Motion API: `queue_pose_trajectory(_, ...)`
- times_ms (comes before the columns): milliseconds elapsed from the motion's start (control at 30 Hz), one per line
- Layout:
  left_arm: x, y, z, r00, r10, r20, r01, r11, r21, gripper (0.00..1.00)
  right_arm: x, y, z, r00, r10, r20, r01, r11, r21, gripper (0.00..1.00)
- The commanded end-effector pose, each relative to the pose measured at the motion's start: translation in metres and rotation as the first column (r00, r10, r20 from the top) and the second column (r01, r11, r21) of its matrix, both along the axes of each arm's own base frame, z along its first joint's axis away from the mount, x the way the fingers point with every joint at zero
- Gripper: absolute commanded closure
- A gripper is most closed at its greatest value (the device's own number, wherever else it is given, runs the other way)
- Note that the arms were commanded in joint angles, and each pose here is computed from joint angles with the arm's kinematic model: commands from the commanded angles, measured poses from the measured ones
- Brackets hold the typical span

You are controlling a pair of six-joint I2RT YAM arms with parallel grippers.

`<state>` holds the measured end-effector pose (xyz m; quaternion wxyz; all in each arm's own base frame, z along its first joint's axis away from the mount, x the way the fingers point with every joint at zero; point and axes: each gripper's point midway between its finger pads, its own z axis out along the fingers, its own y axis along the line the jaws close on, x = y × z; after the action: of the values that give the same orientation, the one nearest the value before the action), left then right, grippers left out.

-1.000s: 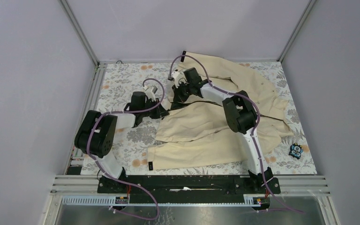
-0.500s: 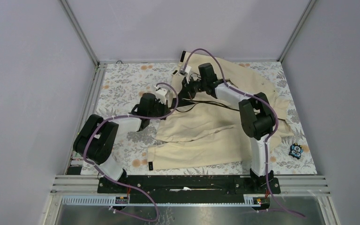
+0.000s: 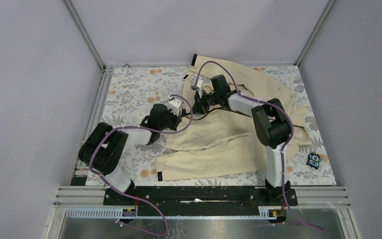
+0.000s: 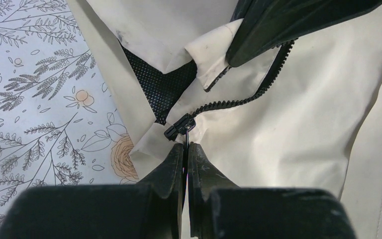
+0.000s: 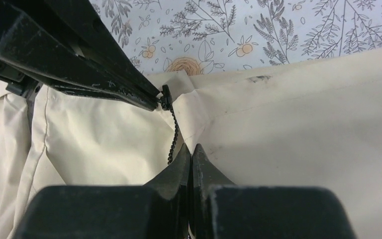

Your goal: Zip up the jacket

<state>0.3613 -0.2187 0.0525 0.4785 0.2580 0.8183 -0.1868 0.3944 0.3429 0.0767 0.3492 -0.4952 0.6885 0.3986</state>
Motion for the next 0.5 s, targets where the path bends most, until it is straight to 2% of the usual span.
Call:
queue_pose_trajectory(0, 0.008, -0.004, 0.031, 0.991, -0.009, 0.131, 0.013, 0.999, -0.035, 1.00, -0.004, 0.008, 0.024, 0.991, 0.068, 0.118, -0.071, 0.997, 0.021, 1.00)
queue_pose_trajectory(467, 0.004, -0.008, 0.032, 0.990, -0.045, 0.136, 0.051, 0.998, -0.038, 1.00, -0.008, 0.023, 0.018, 0.987, 0.097, 0.130, -0.098, 0.995, -0.001, 1.00)
